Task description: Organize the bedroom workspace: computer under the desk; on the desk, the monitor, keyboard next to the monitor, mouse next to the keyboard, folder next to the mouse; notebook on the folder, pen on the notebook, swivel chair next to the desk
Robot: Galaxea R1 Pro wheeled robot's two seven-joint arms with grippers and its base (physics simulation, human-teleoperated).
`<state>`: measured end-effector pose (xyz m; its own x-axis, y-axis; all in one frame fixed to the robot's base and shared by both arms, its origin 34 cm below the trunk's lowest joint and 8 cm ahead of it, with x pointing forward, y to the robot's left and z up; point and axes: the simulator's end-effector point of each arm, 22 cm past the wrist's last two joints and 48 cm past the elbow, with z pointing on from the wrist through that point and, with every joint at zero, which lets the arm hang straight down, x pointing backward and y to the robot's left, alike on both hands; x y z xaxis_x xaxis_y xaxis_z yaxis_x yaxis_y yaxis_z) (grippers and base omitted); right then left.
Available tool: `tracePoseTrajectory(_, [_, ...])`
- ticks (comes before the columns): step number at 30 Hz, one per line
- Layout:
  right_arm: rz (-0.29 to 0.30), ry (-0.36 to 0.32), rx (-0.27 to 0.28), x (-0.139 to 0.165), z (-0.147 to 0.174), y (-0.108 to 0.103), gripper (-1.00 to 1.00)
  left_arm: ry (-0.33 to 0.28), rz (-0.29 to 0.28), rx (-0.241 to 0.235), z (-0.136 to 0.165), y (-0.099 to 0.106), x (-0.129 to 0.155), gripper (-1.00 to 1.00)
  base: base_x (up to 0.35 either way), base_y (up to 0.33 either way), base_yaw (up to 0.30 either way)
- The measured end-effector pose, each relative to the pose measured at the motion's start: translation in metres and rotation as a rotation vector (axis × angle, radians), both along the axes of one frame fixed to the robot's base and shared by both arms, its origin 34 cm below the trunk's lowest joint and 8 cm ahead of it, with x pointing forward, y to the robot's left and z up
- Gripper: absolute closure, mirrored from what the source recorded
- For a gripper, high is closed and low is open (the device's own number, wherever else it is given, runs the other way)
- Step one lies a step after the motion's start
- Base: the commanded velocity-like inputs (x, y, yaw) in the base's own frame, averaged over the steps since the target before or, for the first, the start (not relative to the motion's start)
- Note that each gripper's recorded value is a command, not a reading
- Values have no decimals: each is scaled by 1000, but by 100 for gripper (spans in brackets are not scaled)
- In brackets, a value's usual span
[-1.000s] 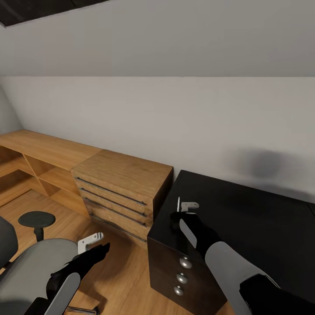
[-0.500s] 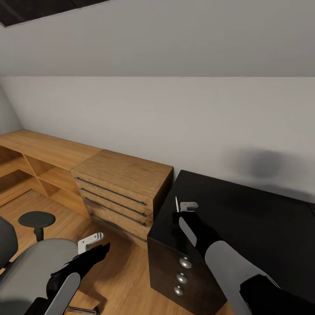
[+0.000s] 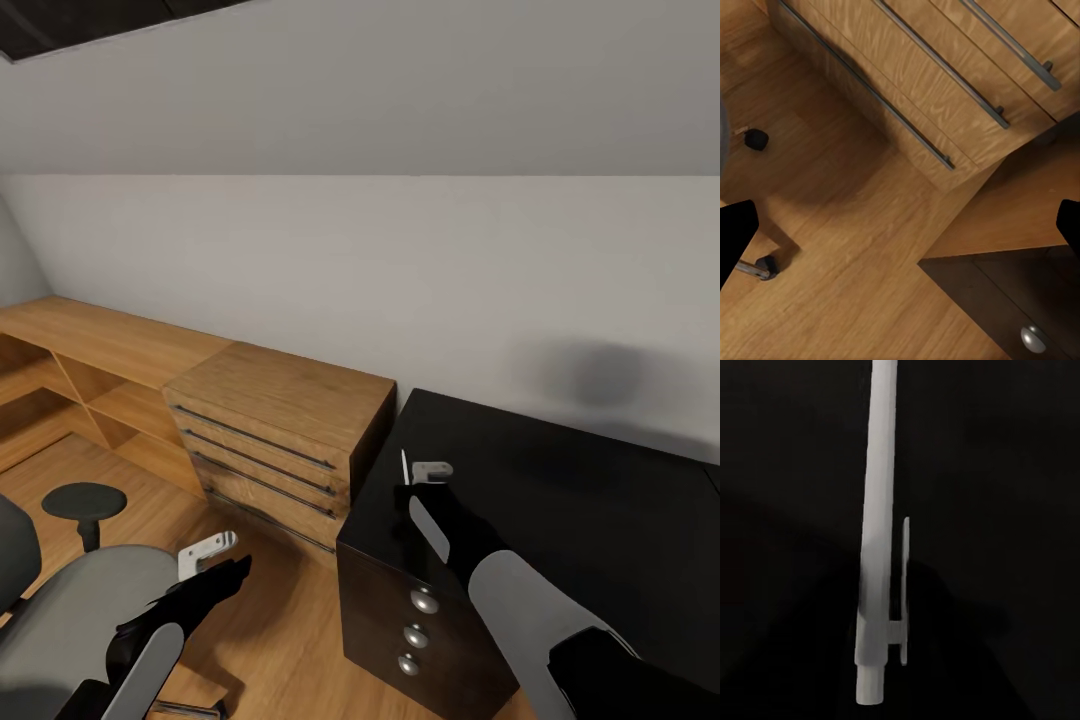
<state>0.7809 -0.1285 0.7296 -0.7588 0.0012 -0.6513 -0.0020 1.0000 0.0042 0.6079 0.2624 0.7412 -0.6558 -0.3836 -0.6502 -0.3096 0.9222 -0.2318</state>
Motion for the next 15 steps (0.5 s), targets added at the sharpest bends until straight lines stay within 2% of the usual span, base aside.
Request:
tracePoseTrajectory(11, [-7,34,-5,-8,0,-4,100,0,0,-1,13,0,0,-100,0,0,0])
tracePoseTrajectory(15, [-9,6,6,0,18,-2,100,0,0,-1,19,0,0,-100,0,0,0])
